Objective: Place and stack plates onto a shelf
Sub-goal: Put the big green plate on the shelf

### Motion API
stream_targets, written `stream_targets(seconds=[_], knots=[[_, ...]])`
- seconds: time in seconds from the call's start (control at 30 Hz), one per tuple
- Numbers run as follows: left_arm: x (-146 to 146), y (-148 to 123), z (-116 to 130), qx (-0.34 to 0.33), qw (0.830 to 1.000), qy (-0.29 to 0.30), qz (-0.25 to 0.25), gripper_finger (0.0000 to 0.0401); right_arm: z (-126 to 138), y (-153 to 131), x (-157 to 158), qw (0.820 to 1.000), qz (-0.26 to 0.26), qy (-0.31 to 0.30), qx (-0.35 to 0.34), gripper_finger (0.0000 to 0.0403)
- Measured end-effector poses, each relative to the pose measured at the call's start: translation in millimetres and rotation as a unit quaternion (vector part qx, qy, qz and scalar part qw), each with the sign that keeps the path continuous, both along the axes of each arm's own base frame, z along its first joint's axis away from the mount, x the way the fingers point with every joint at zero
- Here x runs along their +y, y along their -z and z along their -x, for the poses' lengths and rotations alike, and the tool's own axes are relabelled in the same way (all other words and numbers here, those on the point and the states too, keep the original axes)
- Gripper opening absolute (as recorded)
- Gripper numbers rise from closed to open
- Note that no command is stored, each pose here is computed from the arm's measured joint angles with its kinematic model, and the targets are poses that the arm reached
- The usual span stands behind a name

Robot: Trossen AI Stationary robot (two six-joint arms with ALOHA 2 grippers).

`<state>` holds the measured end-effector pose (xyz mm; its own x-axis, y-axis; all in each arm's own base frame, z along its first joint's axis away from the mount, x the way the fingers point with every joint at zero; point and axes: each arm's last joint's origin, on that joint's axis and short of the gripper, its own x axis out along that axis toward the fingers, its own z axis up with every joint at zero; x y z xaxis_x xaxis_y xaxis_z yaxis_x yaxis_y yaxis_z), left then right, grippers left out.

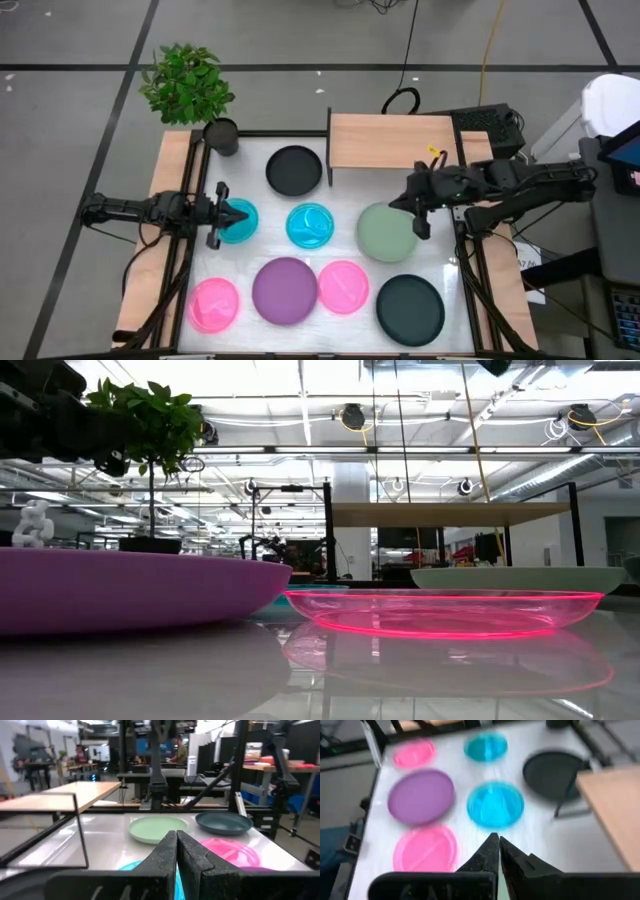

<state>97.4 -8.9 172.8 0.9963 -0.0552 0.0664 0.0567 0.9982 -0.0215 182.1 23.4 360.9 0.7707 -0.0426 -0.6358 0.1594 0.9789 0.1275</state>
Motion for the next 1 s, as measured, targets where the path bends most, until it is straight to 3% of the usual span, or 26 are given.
stream_targets(seconds=[0.23,0.43,0.77,1.0], knots=[[0,-1,-4,0.031,0.996,-0.006,0.085,0.0017,-11,19,2,0.996,-0.007,0.019,0.081,0.0],[0,-32,-8,0.032,0.993,-0.002,0.111,0.0017,-22,27,3,0.994,-0.002,0.019,0.105,0.0],[-3,-111,-24,0.139,0.986,-0.008,0.091,0.0017,-28,58,4,0.99,-0.007,0.029,0.138,0.0],[-5,-148,-47,0.198,0.98,-0.002,-0.012,0.0017,-25,91,10,0.985,-0.02,0.019,0.171,0.0]])
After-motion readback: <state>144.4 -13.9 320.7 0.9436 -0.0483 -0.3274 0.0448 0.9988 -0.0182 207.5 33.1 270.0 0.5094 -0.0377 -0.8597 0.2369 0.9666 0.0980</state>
